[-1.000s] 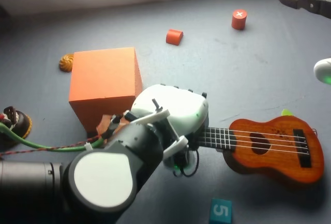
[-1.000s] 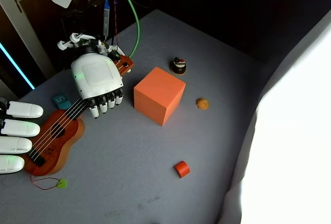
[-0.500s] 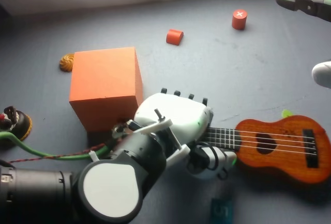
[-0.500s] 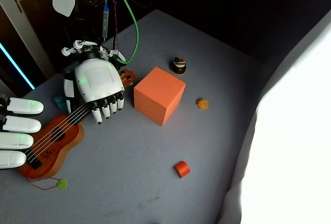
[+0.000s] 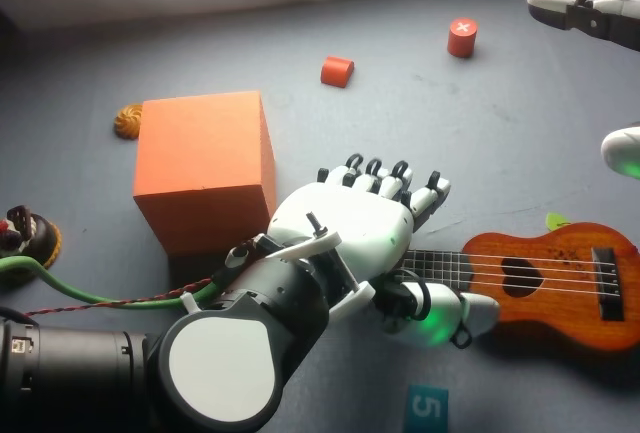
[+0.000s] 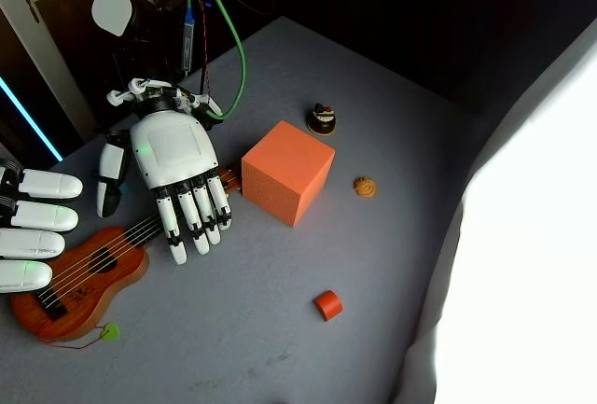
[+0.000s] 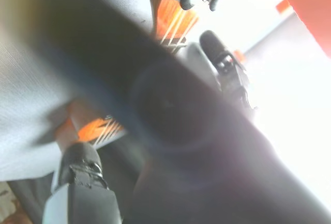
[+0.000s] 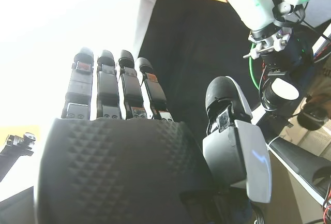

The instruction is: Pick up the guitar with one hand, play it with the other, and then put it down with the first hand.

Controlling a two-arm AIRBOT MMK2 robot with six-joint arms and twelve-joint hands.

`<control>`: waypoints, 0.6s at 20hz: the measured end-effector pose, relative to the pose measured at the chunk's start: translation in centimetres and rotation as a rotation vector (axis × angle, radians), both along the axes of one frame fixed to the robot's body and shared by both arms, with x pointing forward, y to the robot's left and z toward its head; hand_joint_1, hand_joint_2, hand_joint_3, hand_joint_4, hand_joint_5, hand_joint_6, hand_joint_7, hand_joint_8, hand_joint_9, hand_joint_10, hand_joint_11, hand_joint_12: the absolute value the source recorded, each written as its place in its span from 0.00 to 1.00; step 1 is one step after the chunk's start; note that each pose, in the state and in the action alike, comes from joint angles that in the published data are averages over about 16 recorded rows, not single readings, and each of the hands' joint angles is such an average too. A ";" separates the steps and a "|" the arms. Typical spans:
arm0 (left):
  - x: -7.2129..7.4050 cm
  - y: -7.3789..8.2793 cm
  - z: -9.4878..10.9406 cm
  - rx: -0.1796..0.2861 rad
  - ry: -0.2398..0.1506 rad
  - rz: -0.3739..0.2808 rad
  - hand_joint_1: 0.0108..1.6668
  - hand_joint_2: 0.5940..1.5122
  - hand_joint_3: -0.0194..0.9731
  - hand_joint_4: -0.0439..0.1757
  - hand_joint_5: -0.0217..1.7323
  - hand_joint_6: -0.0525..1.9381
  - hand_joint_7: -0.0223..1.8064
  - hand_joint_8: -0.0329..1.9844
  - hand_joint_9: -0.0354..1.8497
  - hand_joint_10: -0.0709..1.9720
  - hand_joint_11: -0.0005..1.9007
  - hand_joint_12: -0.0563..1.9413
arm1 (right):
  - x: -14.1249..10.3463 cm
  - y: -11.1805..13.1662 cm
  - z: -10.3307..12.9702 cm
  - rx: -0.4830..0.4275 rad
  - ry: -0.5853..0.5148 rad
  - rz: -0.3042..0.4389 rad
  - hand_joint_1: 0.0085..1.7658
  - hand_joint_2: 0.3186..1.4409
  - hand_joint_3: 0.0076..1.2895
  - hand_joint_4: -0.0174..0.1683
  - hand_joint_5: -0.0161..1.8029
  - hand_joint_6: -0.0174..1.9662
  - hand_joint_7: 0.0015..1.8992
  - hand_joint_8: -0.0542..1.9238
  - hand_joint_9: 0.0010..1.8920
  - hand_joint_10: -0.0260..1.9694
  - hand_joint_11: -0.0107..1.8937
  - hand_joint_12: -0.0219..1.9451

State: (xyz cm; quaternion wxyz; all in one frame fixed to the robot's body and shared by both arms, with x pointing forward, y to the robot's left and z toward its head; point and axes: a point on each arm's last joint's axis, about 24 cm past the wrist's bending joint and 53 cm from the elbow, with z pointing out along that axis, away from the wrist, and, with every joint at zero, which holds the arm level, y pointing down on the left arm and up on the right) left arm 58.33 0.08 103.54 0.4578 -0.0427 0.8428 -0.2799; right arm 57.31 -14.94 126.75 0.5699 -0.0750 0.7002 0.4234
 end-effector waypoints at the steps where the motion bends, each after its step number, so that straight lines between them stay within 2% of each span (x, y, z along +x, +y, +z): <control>1: 0.2 0.1 0.3 0.005 -0.002 0.003 0.06 0.48 0.04 0.62 0.09 0.05 0.11 0.04 0.12 0.12 0.04 0.28 | 0.0 0.0 0.0 -0.002 -0.001 0.002 0.01 0.88 0.01 0.07 0.03 0.02 0.03 0.03 0.01 0.02 0.01 0.01; 4: 1.2 0.8 1.6 0.026 -0.006 0.019 0.04 0.46 0.04 0.68 0.05 0.03 0.05 0.02 0.08 0.05 0.02 0.16 | -0.1 0.1 -0.1 -0.007 -0.004 0.007 0.01 0.87 0.01 0.08 0.03 0.02 0.03 0.03 0.01 0.02 0.01 0.01; 7: 2.3 1.7 3.5 0.051 -0.010 0.042 0.02 0.46 0.04 0.69 0.02 0.02 0.03 0.01 0.04 0.04 0.01 0.08 | -0.2 0.2 -0.1 -0.012 -0.007 0.011 0.01 0.87 0.01 0.08 0.03 0.02 0.03 0.03 0.01 0.02 0.01 0.01; 10: 3.3 2.9 6.0 0.077 -0.011 0.064 0.02 0.46 0.04 0.63 0.05 0.03 0.07 0.02 0.08 0.05 0.02 0.15 | -0.3 0.3 -0.1 -0.015 -0.009 0.014 0.01 0.87 0.01 0.09 0.04 0.02 0.04 0.04 0.02 0.02 0.01 0.04; 12: 3.9 3.8 7.6 0.091 -0.009 0.075 0.02 0.48 0.04 0.56 0.09 0.03 0.12 0.03 0.12 0.08 0.03 0.24 | -0.3 0.3 -0.1 -0.015 -0.010 0.016 0.02 0.87 0.01 0.09 0.06 0.07 0.06 0.07 0.04 0.07 0.02 0.13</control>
